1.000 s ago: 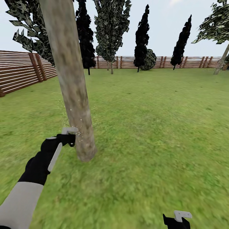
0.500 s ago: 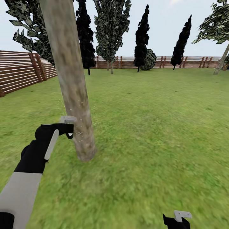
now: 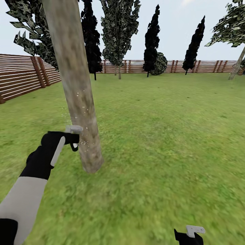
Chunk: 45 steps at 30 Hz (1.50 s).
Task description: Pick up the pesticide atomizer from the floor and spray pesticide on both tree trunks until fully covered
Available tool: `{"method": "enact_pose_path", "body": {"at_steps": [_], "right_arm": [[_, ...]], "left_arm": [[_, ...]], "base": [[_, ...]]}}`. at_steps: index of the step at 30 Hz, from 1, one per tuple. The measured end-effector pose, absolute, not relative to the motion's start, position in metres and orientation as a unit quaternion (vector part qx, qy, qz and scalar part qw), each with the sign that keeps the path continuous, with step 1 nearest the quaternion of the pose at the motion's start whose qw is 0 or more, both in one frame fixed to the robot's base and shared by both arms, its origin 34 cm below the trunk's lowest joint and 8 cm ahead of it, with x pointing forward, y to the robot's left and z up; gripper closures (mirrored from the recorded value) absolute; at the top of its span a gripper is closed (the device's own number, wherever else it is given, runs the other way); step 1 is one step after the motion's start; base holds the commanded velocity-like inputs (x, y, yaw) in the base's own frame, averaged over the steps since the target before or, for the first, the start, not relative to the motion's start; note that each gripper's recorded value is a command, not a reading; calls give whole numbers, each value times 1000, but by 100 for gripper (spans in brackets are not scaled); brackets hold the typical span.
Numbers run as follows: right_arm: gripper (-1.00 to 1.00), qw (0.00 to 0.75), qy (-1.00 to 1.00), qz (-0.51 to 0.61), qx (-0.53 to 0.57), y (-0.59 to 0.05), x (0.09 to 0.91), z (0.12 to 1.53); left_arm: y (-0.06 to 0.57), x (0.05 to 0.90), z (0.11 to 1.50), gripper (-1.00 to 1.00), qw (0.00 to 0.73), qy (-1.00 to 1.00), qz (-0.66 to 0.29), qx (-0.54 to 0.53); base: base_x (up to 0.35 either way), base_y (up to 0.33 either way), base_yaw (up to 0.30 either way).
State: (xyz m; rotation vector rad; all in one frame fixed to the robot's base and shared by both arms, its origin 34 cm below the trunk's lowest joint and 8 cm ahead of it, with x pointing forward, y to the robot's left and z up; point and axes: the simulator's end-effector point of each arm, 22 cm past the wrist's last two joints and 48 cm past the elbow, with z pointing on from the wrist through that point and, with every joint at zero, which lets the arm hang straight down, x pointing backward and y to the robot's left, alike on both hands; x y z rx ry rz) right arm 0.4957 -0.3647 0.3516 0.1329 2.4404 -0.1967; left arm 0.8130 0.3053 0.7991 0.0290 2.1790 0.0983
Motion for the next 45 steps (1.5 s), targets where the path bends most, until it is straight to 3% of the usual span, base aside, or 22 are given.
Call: {"method": "enact_pose_path", "body": {"at_steps": [3, 13, 21, 27, 39, 45], "right_arm": [[-100, 338, 937, -75, 51, -365, 496, 352], [-100, 338, 937, -75, 51, -365, 496, 352], [-100, 338, 937, -75, 51, -365, 496, 352], [-100, 338, 937, -75, 51, -364, 496, 352], [-100, 338, 937, -75, 49, -364, 495, 351], [-100, 337, 937, -75, 49, -364, 495, 351]], "left_arm": [[312, 803, 739, 100, 427, 904, 41, 7], [313, 803, 731, 100, 438, 898, 37, 4], [368, 801, 750, 100, 453, 889, 63, -30], [368, 791, 700, 100, 415, 908, 56, -36], [376, 803, 714, 100, 433, 898, 64, -40], [384, 782, 628, 100, 433, 898, 65, -49]], "base": [[0, 0, 0], [192, 0, 0], [7, 0, 0], [0, 0, 0], [0, 0, 0], [0, 0, 0]]}}
